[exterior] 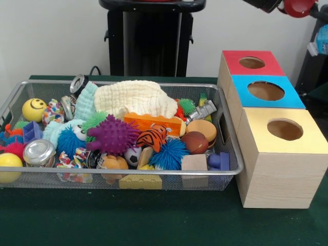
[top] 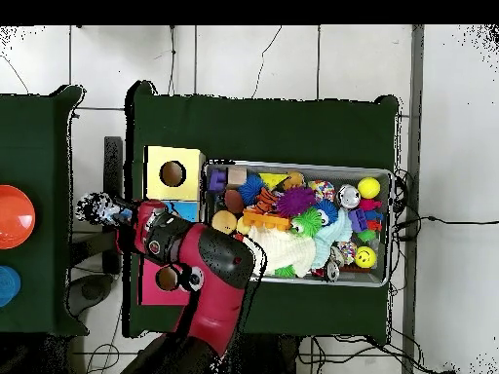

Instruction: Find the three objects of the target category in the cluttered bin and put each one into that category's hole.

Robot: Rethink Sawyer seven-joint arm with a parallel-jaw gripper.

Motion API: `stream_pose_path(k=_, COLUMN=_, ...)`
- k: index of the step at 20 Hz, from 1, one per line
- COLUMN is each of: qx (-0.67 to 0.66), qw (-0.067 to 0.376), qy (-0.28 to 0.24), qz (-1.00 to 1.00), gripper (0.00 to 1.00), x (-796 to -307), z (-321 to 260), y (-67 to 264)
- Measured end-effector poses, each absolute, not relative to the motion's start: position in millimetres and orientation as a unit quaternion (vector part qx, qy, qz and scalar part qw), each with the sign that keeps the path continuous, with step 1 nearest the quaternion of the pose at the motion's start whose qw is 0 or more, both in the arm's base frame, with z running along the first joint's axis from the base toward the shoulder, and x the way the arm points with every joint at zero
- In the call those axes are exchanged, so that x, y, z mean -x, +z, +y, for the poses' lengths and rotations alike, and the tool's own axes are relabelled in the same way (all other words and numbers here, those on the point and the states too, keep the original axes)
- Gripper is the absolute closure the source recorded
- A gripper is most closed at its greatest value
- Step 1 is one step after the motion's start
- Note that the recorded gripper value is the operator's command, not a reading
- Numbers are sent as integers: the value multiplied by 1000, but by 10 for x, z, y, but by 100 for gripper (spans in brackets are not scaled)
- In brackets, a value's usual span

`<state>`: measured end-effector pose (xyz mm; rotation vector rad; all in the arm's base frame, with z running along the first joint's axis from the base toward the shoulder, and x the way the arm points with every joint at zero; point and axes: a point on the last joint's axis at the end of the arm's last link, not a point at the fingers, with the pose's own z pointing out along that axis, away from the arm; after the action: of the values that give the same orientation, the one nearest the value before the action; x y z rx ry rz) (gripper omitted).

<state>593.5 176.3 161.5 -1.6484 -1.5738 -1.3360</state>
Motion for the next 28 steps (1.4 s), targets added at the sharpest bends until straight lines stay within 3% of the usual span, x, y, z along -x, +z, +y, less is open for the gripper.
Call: stream_pose_path(k=28, qx=577, qw=207, qy=-458, qz=-644, gripper=100, x=-5756, z=841, y=704)
